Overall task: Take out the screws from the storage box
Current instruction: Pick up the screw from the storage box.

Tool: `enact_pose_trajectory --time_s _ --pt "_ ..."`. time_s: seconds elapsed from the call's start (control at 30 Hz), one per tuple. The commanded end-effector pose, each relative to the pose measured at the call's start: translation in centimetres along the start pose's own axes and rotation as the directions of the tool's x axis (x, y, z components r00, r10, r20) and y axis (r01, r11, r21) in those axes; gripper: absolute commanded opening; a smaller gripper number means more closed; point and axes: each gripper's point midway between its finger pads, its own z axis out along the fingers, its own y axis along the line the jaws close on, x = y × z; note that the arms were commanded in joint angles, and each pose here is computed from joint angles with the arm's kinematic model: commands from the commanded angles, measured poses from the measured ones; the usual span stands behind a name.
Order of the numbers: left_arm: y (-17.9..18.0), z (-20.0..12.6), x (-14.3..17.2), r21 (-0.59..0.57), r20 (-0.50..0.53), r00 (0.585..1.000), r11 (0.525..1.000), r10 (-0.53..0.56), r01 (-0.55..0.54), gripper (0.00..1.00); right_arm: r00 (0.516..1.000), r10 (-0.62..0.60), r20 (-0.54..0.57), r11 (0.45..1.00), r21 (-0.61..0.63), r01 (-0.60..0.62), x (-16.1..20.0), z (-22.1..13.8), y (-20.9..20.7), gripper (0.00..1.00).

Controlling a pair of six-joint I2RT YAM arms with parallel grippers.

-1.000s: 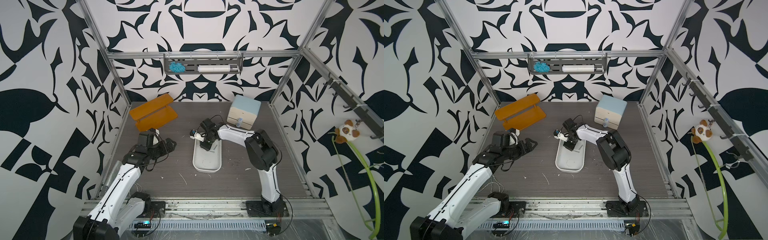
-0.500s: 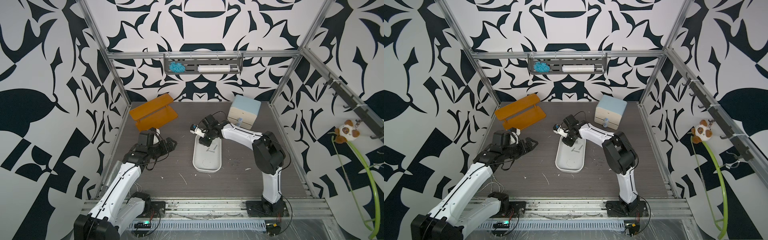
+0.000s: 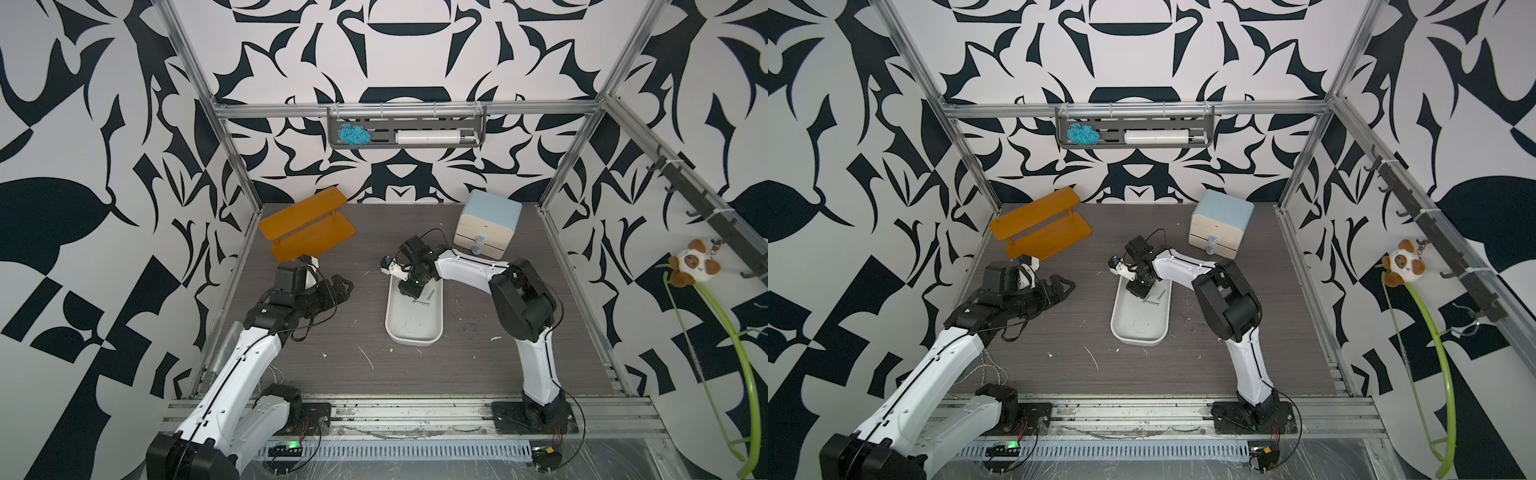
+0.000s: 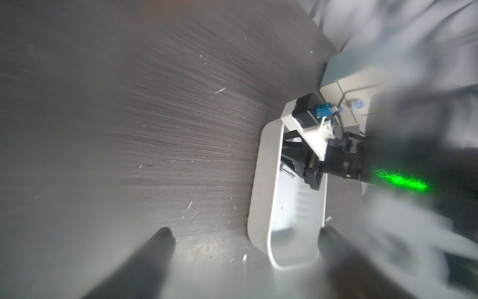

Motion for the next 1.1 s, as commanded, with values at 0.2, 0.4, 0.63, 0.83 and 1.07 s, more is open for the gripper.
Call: enact_pose_trajectory --time_s 0.2,0.4,0.63,0.83,1.07 --pt "-0.5 -0.1 -0.7 0.007 0.005 1.000 1.000 0.013 -0.013 0.95 0.999 0.026 -0.028 1.000 -0.002 -0.026 0.3 -0.1 0.1 0.29" --pt "-0.5 -0.2 -0.7 0.006 0.005 1.000 1.000 0.012 -0.012 0.95 0.994 0.066 -0.083 0.995 -0.071 -0.072 1.3 -0.4 1.5 0.27" --pt "-0.1 -0.3 -0.6 -0.001 0.017 1.000 1.000 0.011 -0.011 0.94 0.980 0.148 -0.129 0.982 -0.100 -0.162 2.2 -0.9 2.4 0.25" --pt "-0.2 -0.1 -0.8 0.002 0.011 1.000 1.000 0.012 -0.012 0.94 0.976 0.169 -0.141 0.981 -0.074 -0.180 2.2 0.5 1.7 0.21" --pt "-0.3 -0.3 -1.0 0.003 0.013 1.000 1.000 0.014 -0.014 0.94 0.972 0.191 -0.135 0.979 -0.046 -0.199 1.1 1.2 0.7 0.14"
